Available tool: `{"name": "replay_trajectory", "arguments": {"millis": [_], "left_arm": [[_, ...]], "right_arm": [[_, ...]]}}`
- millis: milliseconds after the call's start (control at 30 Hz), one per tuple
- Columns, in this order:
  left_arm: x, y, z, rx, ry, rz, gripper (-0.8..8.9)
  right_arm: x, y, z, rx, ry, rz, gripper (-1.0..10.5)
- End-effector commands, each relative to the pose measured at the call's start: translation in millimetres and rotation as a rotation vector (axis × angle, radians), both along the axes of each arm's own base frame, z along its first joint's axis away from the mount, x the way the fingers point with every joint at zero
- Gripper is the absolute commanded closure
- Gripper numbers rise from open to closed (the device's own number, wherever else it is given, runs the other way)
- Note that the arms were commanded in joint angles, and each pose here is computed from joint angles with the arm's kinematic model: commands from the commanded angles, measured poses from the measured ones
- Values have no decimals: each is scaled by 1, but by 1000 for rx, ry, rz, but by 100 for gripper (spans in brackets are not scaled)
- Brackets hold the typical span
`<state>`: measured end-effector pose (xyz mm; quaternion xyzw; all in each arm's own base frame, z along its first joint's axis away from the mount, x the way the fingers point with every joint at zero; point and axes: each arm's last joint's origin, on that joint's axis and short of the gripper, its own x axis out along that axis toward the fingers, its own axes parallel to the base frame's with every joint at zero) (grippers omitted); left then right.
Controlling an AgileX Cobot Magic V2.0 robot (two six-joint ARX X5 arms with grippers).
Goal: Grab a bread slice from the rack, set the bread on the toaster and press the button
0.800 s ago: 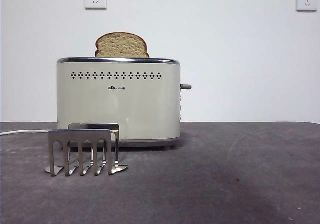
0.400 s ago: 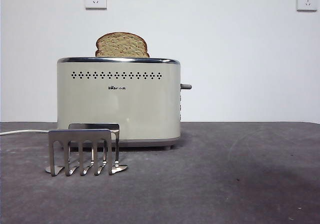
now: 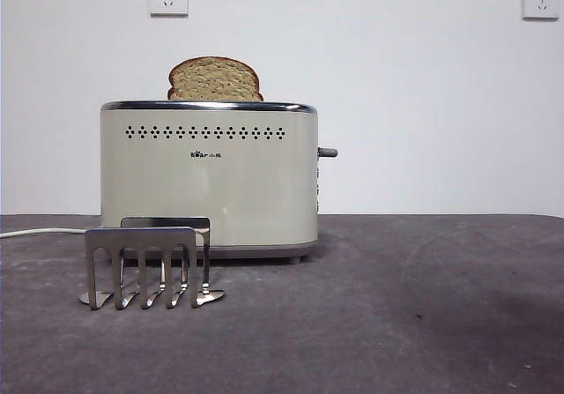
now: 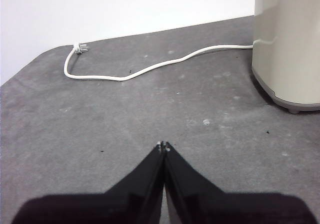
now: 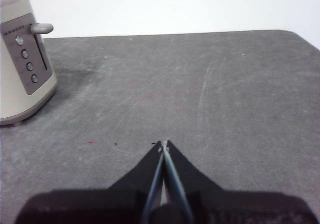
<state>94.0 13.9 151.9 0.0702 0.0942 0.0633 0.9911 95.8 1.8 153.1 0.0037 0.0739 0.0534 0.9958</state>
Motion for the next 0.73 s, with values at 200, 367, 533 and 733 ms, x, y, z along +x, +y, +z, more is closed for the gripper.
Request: {"name": "replay_trajectory", "arguments": {"millis": [200, 367, 533, 733], "left_arm": [[0, 1, -4, -7, 12, 7, 817], [0, 1, -4, -7, 12, 7, 817], [0, 1, -4, -7, 12, 7, 817], [0, 1, -4, -7, 12, 7, 817]], "right_arm": [[0, 0, -4, 56, 24, -9, 946], [0, 0, -4, 57, 24, -9, 946], [0, 0, -4, 57, 24, -9, 946], [0, 0, -4, 57, 24, -9, 946]]}}
